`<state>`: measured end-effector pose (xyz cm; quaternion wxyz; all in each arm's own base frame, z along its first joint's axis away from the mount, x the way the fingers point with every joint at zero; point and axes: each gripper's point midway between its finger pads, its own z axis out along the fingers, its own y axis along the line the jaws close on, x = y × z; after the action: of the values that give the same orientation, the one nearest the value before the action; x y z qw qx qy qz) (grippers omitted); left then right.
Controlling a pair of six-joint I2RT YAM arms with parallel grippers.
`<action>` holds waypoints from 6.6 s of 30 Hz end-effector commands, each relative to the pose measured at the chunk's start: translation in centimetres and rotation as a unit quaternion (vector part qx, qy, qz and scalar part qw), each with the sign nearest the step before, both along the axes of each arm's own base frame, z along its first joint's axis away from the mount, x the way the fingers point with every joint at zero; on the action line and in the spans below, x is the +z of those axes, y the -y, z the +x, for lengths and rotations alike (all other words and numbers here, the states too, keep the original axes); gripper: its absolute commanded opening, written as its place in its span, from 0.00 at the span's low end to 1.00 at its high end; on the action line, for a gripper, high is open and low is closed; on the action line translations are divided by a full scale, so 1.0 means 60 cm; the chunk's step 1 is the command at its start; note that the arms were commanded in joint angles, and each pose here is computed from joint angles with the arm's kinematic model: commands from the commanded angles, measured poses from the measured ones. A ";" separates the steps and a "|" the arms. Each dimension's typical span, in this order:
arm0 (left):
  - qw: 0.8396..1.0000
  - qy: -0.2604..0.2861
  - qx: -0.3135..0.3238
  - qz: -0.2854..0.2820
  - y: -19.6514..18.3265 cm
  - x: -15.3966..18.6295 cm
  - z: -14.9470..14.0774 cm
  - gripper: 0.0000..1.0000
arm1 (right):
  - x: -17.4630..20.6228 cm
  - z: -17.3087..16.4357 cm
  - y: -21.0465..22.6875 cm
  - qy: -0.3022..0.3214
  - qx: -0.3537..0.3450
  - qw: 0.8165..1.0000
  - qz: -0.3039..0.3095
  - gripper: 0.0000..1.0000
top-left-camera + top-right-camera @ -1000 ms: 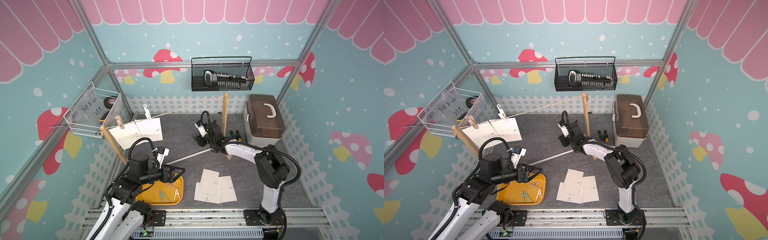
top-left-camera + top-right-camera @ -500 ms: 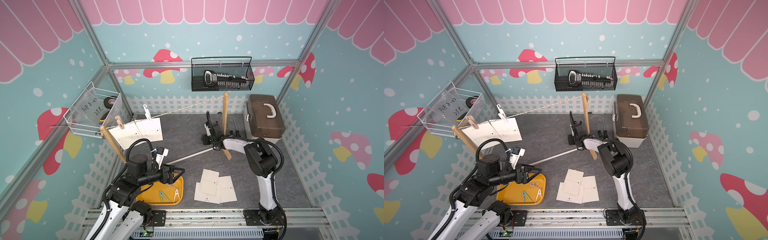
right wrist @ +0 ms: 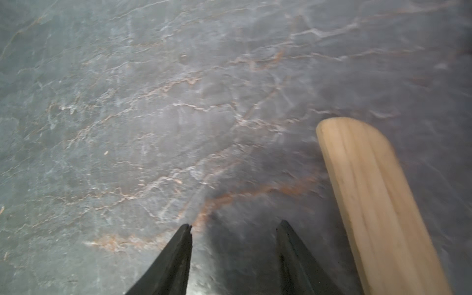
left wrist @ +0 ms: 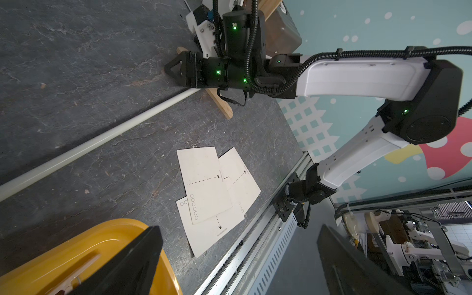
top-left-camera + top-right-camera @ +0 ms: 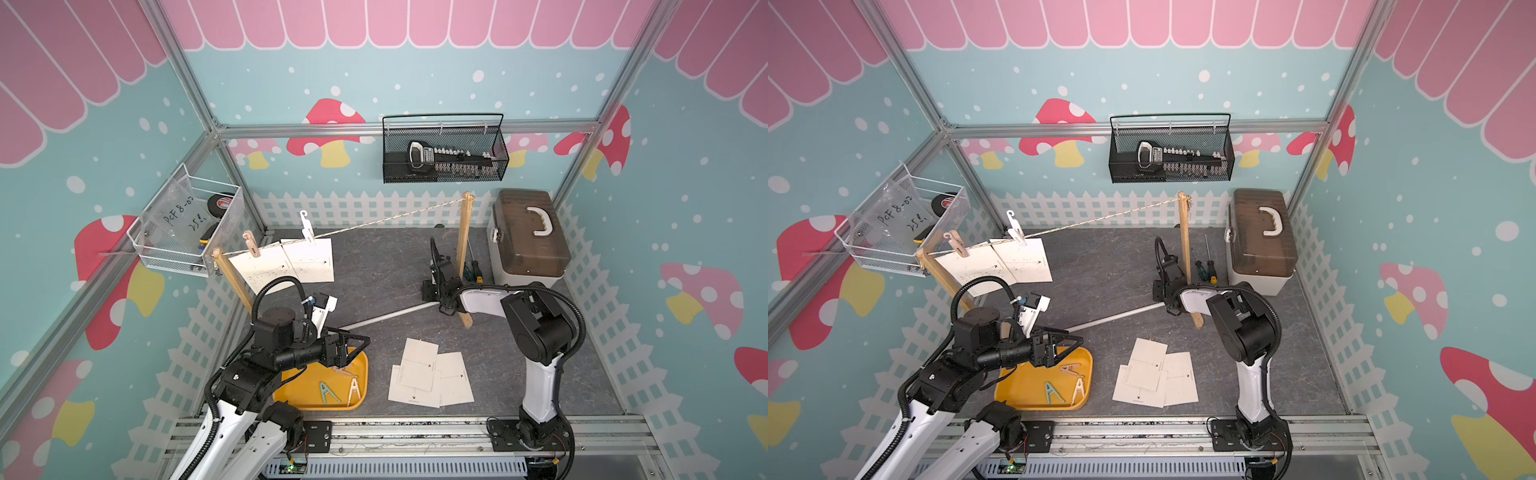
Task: Remove the postcards from the strings
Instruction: Move the clothesline to the center of the board, then pinch the postcard on the clothesline, then remove the clamp from the clothesline, then place the postcard on the postcard.
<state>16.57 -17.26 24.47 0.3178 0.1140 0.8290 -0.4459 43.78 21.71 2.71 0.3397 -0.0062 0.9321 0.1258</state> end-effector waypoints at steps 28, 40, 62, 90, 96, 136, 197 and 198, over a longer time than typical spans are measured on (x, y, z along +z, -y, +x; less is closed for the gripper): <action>0.963 0.159 0.128 -0.175 -0.039 0.109 0.034 0.99 | 0.204 -0.271 -0.104 0.190 0.344 0.917 0.064 0.51; 0.922 0.203 0.162 -0.286 -0.049 0.158 0.075 0.96 | 0.650 -0.350 -0.183 0.396 0.471 0.773 0.153 0.61; 0.901 0.182 0.249 -0.306 -0.068 0.143 0.163 0.88 | 0.787 -0.249 -0.334 0.397 0.503 0.748 0.174 0.79; 0.876 0.207 0.232 -0.368 -0.068 0.162 0.153 0.60 | 0.780 -0.239 -0.348 0.394 0.506 0.748 0.170 0.80; 0.873 0.216 0.232 -0.369 -0.073 0.160 0.143 0.41 | 0.777 -0.232 -0.362 0.383 0.511 0.748 0.181 0.79; 0.867 0.228 0.245 -0.370 -0.087 0.153 0.129 0.05 | 0.776 -0.273 -0.443 0.363 0.585 0.693 0.213 0.20; 0.989 0.013 0.084 -0.124 0.055 -0.047 0.081 0.00 | 0.842 -0.317 -0.268 0.505 0.461 0.722 0.105 0.18; 0.991 0.002 0.072 -0.114 0.066 -0.056 0.077 0.00 | 0.841 -0.318 -0.265 0.506 0.458 0.723 0.102 0.18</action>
<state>22.05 -19.87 21.91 0.3935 -0.0169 0.7567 -0.5218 25.07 38.47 51.73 0.6307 -0.4683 0.5059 0.3562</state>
